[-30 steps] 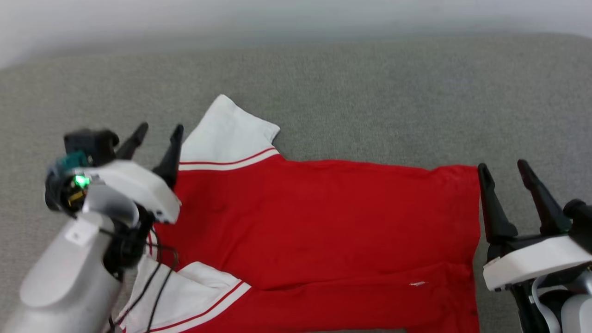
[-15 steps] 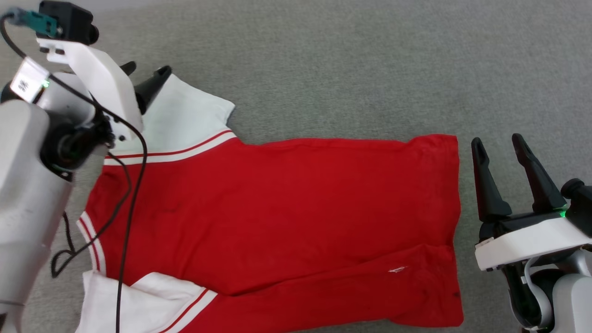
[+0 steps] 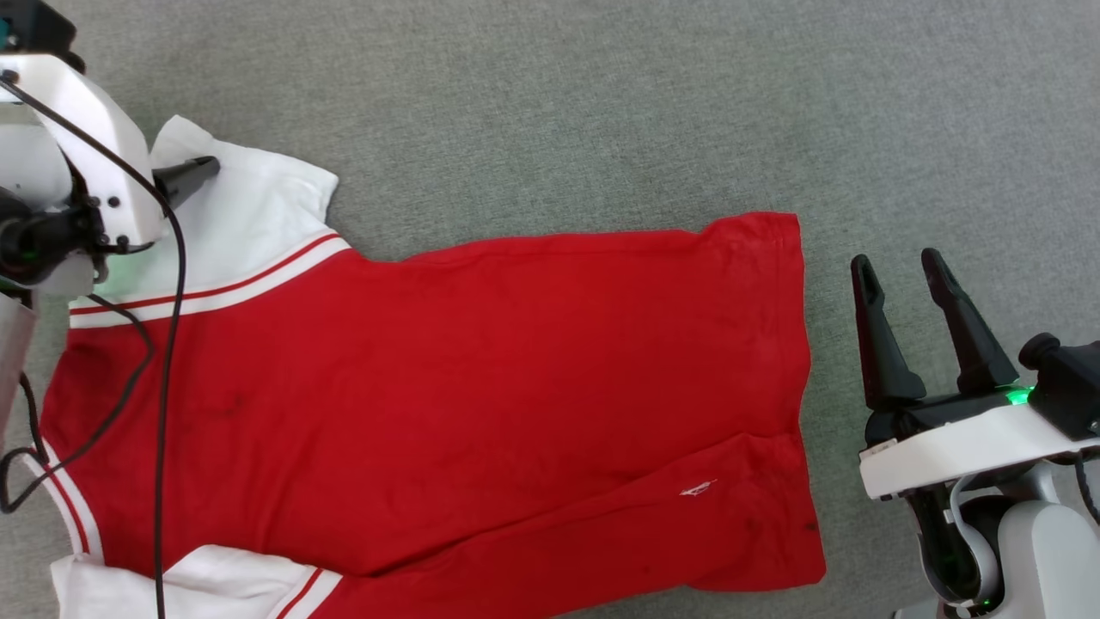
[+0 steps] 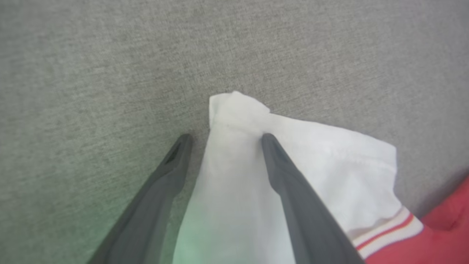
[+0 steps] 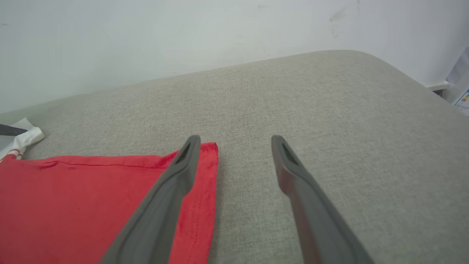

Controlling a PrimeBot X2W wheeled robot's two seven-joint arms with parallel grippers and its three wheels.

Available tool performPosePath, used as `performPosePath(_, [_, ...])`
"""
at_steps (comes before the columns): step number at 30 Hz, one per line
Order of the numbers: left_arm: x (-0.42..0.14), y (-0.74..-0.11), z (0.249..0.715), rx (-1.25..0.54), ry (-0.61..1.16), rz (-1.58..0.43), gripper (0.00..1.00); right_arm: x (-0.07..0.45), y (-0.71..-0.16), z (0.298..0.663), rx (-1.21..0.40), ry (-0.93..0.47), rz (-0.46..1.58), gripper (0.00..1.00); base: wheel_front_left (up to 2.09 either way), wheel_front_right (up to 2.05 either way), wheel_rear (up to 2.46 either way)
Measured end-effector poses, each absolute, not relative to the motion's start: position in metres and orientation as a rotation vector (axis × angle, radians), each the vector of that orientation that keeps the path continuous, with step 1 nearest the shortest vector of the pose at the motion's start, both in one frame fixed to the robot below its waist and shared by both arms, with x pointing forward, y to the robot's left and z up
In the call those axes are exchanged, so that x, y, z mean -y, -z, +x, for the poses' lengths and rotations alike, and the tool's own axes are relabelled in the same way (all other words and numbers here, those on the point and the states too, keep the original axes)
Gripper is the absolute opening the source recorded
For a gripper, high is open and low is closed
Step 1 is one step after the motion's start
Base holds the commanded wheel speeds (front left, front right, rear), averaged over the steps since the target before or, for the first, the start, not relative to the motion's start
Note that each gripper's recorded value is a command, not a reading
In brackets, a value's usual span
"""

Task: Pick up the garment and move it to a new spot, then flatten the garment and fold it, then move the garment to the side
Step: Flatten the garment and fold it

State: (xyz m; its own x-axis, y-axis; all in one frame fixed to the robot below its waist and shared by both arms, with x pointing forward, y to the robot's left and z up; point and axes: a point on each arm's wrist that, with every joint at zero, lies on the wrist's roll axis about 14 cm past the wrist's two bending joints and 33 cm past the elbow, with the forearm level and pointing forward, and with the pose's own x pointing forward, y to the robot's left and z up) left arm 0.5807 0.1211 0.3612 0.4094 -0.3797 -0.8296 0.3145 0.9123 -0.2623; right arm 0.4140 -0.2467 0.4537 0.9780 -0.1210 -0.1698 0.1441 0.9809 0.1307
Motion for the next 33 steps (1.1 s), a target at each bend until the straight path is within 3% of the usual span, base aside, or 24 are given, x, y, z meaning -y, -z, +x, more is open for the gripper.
performPosePath(2, [-0.121, -0.354, 0.578, -1.111, 0.434, -0.073, 1.0, 0.249, -0.45, 0.413, -0.167, 0.143, 0.15, 1.0, 0.0, 0.0, 0.0])
performPosePath(3, [-0.12, -0.353, 0.577, -1.13, 0.435, -0.079, 0.7, 0.25, -0.449, 0.412, -0.172, 0.146, 0.152, 1.0, 0.0, 0.0, 0.0])
performPosePath(6, [-0.118, -0.35, 0.574, -1.155, 0.439, -0.104, 0.0, 0.251, -0.447, 0.413, -0.174, 0.151, 0.16, 1.0, 0.0, 0.0, 0.0])
performPosePath(15, [-0.119, -0.356, 0.571, -1.095, 0.436, -0.129, 0.0, 0.244, -0.444, 0.425, -0.22, 0.122, 0.188, 1.0, 0.0, 0.0, 0.0])
performPosePath(22, [-0.121, -0.376, 0.57, -1.005, 0.45, -0.098, 0.0, 0.238, -0.408, 0.428, -0.511, 0.032, 0.189, 1.0, 0.0, 0.0, 0.0])
performPosePath(33, [-0.13, -0.416, 0.566, -0.812, 0.471, -0.108, 0.0, 0.222, -0.408, 0.458, -0.788, -0.122, 0.1, 1.0, 0.0, 0.0, 0.0])
